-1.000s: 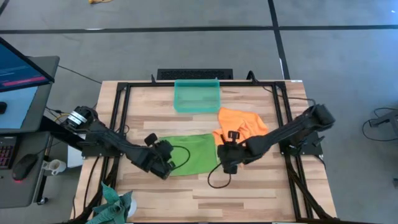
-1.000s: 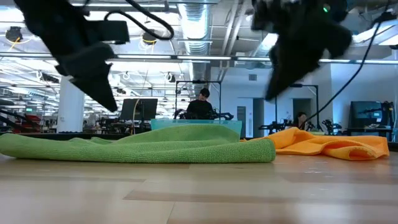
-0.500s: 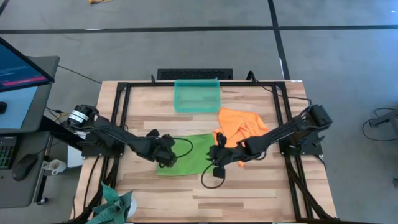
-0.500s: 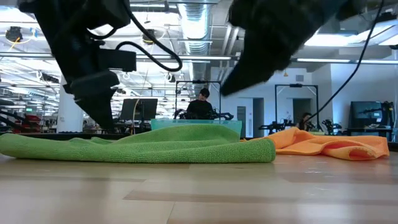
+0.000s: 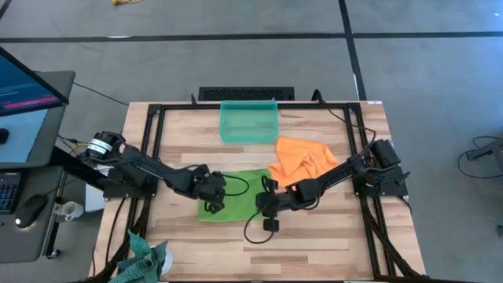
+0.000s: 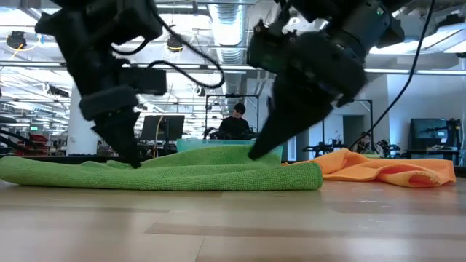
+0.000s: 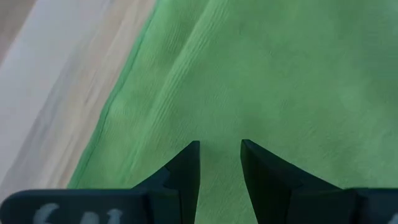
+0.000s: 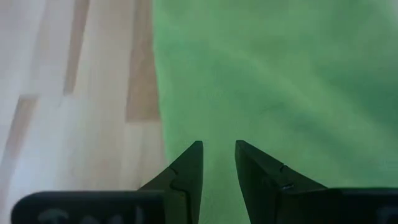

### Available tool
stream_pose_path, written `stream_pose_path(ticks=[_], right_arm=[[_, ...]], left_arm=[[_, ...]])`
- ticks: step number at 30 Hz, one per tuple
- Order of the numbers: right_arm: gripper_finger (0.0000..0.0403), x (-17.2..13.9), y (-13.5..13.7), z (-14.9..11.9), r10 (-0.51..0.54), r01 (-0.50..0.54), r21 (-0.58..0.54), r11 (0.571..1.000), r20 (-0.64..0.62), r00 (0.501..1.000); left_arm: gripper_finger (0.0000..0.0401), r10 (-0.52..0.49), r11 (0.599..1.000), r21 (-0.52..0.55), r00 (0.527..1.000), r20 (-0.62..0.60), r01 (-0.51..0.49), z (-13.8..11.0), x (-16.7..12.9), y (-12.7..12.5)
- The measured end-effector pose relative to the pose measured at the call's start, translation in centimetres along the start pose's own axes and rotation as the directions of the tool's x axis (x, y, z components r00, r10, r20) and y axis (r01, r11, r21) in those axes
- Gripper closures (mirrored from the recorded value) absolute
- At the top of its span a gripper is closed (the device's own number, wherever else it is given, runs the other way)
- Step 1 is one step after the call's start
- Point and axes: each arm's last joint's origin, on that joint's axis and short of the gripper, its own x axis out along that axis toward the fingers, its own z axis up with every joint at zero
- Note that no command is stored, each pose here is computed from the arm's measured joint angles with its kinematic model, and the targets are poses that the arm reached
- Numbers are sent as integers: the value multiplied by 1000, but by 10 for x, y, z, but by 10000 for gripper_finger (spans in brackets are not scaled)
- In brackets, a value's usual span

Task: Roll microfiber towels into tight, uniform cylinder then place into a basket
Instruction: Fold the green towel

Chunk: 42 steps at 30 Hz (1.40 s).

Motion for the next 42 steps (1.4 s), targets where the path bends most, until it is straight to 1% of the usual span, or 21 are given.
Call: stream_pose_path(ticks=[3, 9, 14, 17, 20, 24, 29, 32, 36, 40, 42], right_arm=[[287, 0, -1, -4, -1, 2, 23, 1000, -43, 999], [287, -2, -3, -15, -29, 45, 107, 993, -149, 988], [287, -3, 1, -20, 55, -13, 183, 983, -223, 973], [287, -5, 7, -22, 97, -47, 208, 977, -238, 966], [287, -6, 12, -23, 125, -73, 208, 975, -247, 961], [287, -7, 18, -25, 171, -108, 243, 964, -258, 951], [287, -8, 25, -24, 251, -186, 253, 949, -253, 934], [287, -8, 25, -24, 283, -215, 260, 941, -260, 923], [287, -12, 26, -18, 276, -216, 223, 951, -289, 916], [287, -18, 31, -11, 266, -206, 207, 956, -324, 908], [287, -22, 37, -8, 267, -213, 190, 958, -334, 904]], left_arm=[[292, 16, 1000, -11, 1000, -16, -16, -5, 3, 3], [292, 39, 998, -56, 999, -13, -40, -4, 6, 9], [292, 57, 997, -61, 998, -1, -57, -3, 6, 10], [292, 71, 995, -65, 997, 8, -71, -2, 6, 11], [292, 77, 994, -72, 997, 6, -76, -1, 7, 13], [292, 88, 992, -89, 996, 1, -87, 2, 9, 18], [292, 100, 991, -93, 995, -2, -100, 5, 11, 23], [292, 109, 990, -86, 994, 2, -108, 6, 11, 25], [292, 110, 991, -77, 994, 21, -108, 10, 6, 24], [292, 138, 988, -78, 985, 102, -130, 17, -9, 20], [292, 127, 990, -73, 983, 135, -118, 18, -17, 16]])
